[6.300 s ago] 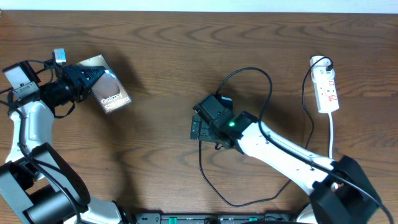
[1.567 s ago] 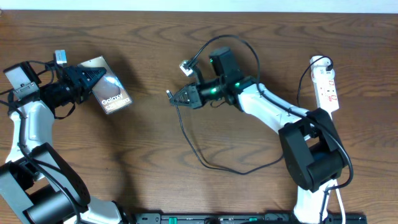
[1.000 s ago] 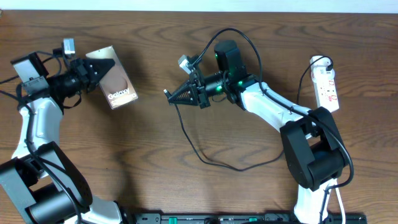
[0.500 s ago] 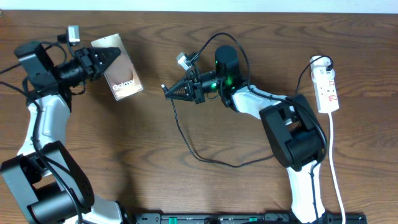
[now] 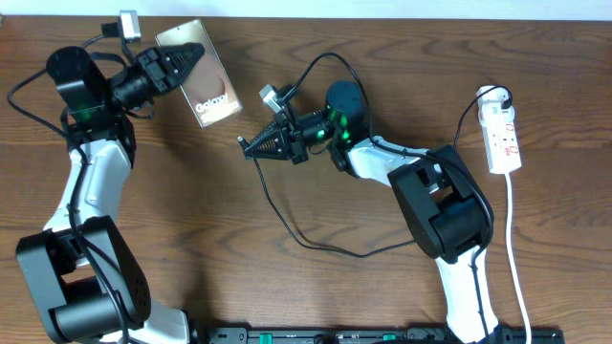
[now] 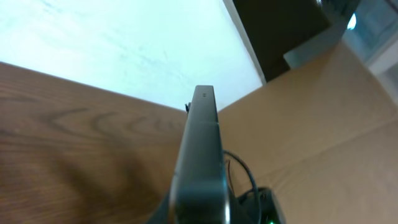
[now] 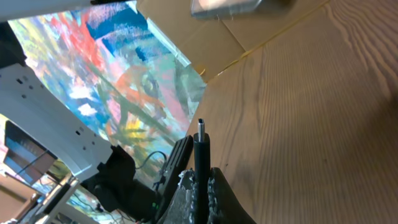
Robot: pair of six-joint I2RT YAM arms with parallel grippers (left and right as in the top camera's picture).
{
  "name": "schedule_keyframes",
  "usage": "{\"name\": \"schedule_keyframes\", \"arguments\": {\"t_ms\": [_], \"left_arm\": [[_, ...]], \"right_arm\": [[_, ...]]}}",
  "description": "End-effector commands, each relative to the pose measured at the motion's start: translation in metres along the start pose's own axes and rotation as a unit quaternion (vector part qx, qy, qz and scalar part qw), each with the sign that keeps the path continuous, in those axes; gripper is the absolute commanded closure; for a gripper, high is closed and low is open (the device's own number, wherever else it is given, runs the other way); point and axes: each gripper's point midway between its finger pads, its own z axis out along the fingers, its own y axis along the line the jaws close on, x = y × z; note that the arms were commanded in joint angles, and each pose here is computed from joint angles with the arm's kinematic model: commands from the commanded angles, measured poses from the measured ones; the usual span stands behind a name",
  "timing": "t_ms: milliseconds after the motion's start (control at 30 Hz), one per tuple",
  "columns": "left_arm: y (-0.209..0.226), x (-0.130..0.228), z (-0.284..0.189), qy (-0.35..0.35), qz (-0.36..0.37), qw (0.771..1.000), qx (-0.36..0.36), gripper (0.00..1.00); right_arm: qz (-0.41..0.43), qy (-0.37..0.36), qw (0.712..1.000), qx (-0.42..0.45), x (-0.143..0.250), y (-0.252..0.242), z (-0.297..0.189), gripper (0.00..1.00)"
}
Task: Plug charger to phone and switch on socket
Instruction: 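Carry the plug with the right gripper toward the phone's bottom edge, then push the plug into the phone's bottom port with the right gripper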
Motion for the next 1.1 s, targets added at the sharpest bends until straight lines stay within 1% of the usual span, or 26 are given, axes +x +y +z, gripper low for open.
{"name": "schedule_keyframes", "arguments": {"t_ms": [0,333,433,533,700,1067], "left_arm": [[-0.009,-0.018,-0.001,-0.04,-0.03,0.999,-0.008,0.92],[-0.007,-0.023,-0.001,-0.055,-0.049,0.997,-0.014,0.92],[-0.01,-0.024,-0.001,-0.054,-0.042,0.998,-0.01,0.92],[-0.016,-0.022,0.001,-0.048,-0.029,0.998,0.002,0.92],[-0.033,-0.014,0.009,-0.027,0.0,0.999,0.03,0.92],[-0.038,-0.005,0.014,-0.007,0.0,0.999,0.042,0.93]], "right_arm": [[0.019,-0.014,1.0,0.009,-0.008,-0.002,-0.004,0.99],[0.043,-0.066,0.996,0.031,-0.032,-0.004,-0.01,0.99],[0.052,-0.081,0.995,0.031,-0.039,-0.001,-0.011,0.99],[0.043,-0.092,0.995,0.025,-0.045,0.006,-0.012,0.99],[0.042,-0.089,0.995,0.017,-0.045,0.011,-0.01,0.99],[0.036,-0.085,0.996,0.011,-0.045,0.015,-0.006,0.99]]}}
